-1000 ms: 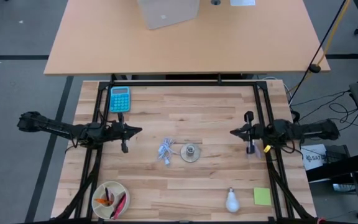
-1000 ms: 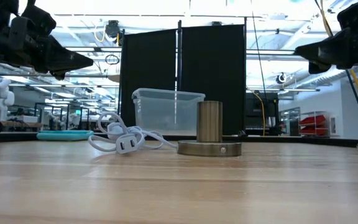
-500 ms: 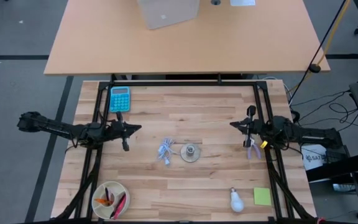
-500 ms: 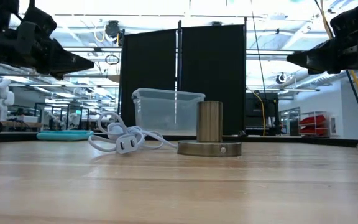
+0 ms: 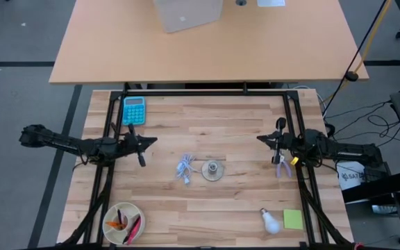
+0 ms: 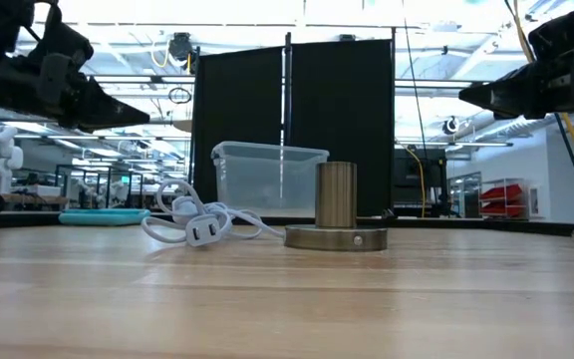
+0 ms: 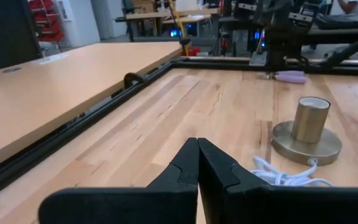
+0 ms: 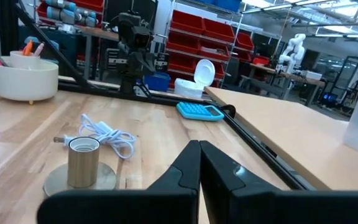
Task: Screw lightbulb
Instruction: Return to Home Position
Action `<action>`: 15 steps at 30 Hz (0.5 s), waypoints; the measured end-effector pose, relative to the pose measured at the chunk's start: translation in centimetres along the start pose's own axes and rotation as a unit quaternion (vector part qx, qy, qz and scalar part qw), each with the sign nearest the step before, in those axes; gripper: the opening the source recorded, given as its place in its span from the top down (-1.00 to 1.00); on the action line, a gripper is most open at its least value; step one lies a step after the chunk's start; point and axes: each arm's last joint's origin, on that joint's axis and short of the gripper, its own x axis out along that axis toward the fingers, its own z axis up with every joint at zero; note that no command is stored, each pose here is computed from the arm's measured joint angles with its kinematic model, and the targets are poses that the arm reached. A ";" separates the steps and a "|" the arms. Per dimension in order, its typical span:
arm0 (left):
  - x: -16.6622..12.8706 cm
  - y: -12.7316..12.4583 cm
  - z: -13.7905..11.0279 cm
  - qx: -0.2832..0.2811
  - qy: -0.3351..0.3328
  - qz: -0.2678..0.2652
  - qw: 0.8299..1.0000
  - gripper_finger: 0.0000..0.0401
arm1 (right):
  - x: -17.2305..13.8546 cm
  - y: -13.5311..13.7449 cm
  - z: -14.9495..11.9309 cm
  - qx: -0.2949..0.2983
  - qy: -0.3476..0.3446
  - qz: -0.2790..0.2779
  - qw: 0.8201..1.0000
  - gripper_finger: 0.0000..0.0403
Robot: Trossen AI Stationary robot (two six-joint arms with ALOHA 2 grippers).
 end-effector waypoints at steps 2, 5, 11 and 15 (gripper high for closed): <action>0.0 0.0 0.0 0.000 0.001 -0.003 1.000 1.00 | 0.0 0.0 0.0 0.010 0.000 0.000 1.000 1.00; 0.0 -0.2 0.1 0.000 -0.003 -0.038 0.999 1.00 | 0.0 0.0 0.0 0.024 0.000 0.000 1.000 1.00; -0.1 -0.5 0.3 -0.005 -0.016 -0.091 0.996 1.00 | 0.0 0.0 0.0 0.047 0.001 -0.001 0.999 1.00; -0.4 -0.4 0.8 0.004 -0.042 -0.106 0.994 1.00 | 0.0 0.0 0.0 0.062 0.001 -0.001 0.998 1.00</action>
